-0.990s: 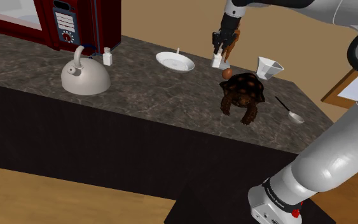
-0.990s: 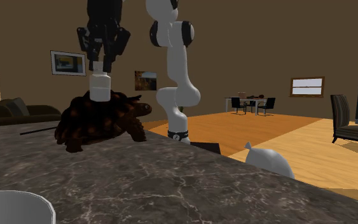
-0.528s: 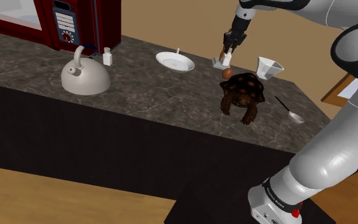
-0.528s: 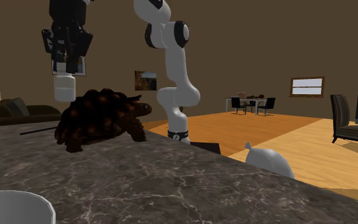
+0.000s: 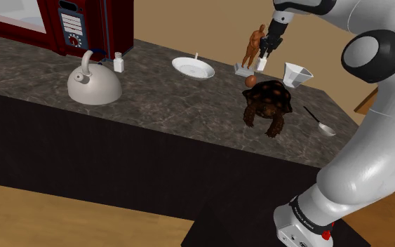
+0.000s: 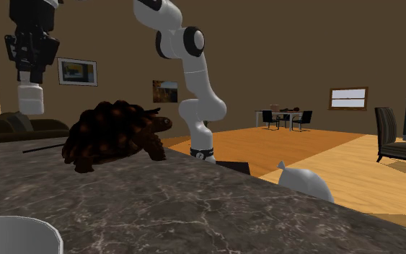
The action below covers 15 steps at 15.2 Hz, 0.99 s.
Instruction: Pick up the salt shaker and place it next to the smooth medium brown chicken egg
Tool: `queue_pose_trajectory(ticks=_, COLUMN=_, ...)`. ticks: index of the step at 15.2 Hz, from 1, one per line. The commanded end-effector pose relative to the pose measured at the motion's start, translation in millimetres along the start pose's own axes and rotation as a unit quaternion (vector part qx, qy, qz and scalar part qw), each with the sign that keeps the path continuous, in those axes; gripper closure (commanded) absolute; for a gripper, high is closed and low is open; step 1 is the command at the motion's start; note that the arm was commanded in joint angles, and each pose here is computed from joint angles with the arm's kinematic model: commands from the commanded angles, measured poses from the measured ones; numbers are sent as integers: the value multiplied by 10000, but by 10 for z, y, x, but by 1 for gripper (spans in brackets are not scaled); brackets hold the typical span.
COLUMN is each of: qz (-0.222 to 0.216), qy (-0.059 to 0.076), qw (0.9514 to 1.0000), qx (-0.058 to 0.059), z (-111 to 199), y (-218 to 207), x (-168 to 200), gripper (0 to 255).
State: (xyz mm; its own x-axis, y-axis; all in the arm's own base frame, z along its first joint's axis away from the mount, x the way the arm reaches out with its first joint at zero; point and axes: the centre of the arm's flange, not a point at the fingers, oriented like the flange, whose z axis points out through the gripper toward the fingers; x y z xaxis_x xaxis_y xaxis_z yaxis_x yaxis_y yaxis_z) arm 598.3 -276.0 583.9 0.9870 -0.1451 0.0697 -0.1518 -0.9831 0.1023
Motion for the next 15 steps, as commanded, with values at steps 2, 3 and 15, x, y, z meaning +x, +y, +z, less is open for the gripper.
queue_pose_trajectory(ticks=2, qz=-9, qy=0, qw=10000, qx=0, z=127, y=149, x=21, gripper=255)
queue_pose_trajectory(ticks=3, qz=-9, qy=0, qw=10000, qx=0, z=179, y=143, x=17, gripper=255)
queue_pose_trajectory(ticks=15, qz=-9, qy=0, qw=10000, qx=0, z=808, y=79, x=-27, gripper=255)
